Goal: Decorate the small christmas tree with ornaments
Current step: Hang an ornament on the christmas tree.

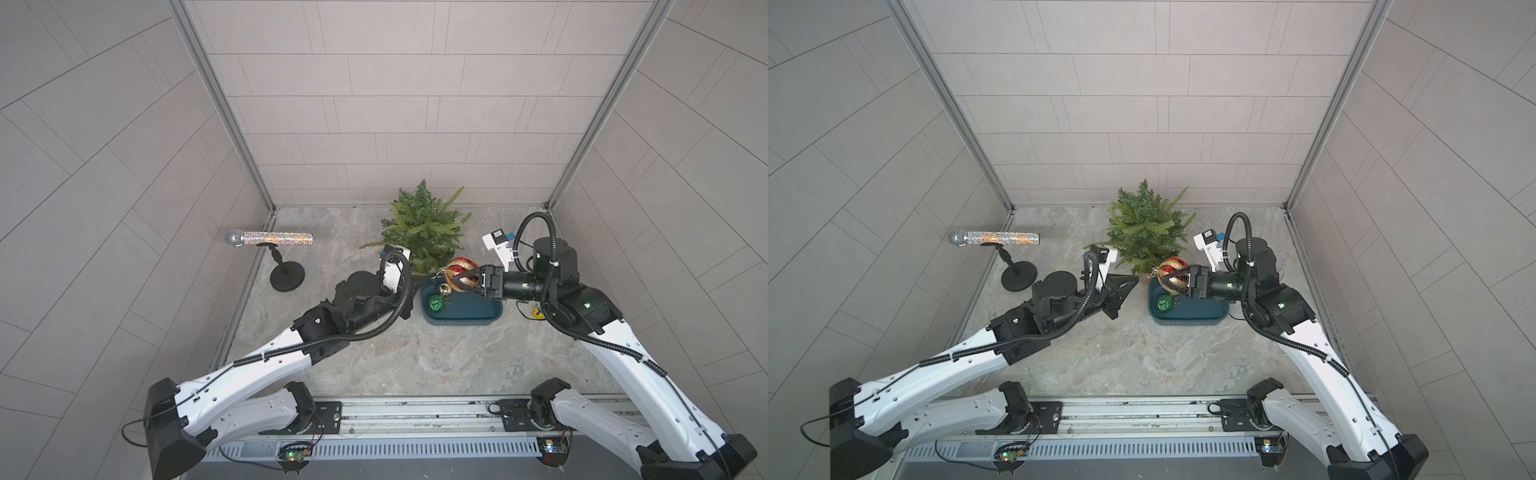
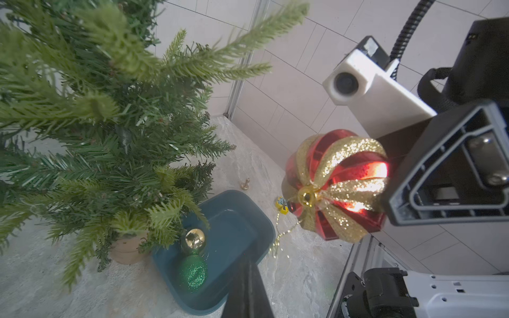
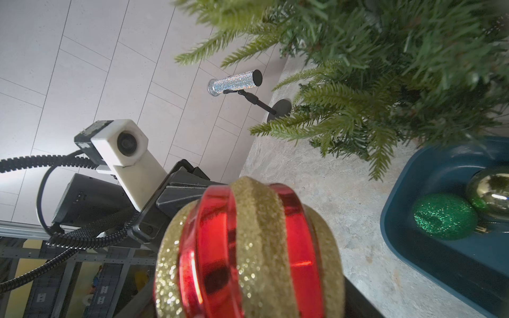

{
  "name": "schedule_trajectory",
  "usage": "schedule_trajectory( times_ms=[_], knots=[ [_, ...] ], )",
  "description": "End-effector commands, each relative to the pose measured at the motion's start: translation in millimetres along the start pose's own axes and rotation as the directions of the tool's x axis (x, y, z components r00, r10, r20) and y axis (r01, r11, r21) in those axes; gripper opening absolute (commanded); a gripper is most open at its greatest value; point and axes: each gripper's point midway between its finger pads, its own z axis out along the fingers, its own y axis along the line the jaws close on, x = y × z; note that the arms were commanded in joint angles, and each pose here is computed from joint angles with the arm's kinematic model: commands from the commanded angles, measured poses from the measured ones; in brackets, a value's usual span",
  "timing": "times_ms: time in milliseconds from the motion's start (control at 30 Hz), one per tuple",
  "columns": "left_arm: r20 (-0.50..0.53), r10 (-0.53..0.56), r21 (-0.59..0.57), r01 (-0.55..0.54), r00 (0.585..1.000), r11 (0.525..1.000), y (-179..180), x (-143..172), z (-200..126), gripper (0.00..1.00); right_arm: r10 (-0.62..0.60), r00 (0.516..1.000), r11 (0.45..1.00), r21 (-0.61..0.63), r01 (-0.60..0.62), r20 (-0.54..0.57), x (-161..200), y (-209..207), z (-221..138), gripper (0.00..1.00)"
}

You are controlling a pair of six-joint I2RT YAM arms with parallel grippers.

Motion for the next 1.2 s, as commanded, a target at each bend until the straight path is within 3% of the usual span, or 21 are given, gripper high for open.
schedule_trajectory(
  times_ms=[0,133,233,400,567,733,967,1033,1167],
  knots=[
    [0.022,-0.026,0.061,0.024,0.999,0.998,-9,-11,-4,0.00,-0.019,0.999,0.999,-0.033,0.021,0.045,-13,9,0,0.68],
    [0.014,-0.024,0.058,0.023,1.000,0.998,-8,-11,-2,0.00,-0.020,0.999,0.999,-0.039,0.022,0.050,-18,10,2,0.68],
    [0.028,-0.030,0.045,0.029,0.999,0.999,-4,-16,-5,0.20,-0.018,0.998,0.999,-0.042,0.021,0.058,-22,13,3,0.68],
    [0.048,-0.023,0.059,0.020,0.999,0.998,-5,-23,-11,0.38,-0.024,0.998,0.999,-0.047,0.026,0.054,-25,18,6,0.68],
    [0.034,-0.014,0.092,0.010,0.999,0.996,-11,-24,-7,0.49,-0.025,0.999,0.998,-0.061,0.028,0.046,-23,21,7,0.68],
    [0.022,-0.012,0.130,0.009,1.000,0.991,-17,-25,2,0.49,-0.027,0.999,0.995,-0.096,0.031,0.042,-21,27,7,0.68],
    [0.008,-0.009,0.175,0.007,1.000,0.984,-24,-26,9,0.34,-0.035,0.999,0.990,-0.133,0.039,0.032,-18,35,5,0.68],
    [0.006,-0.005,0.169,0.004,1.000,0.986,-23,-26,10,0.34,-0.039,0.999,0.989,-0.143,0.043,0.030,-18,38,4,0.67],
    [0.026,-0.003,0.142,-0.001,1.000,0.990,-19,-32,7,0.45,-0.042,0.999,0.988,-0.149,0.045,0.025,-16,38,4,0.67]
  ],
)
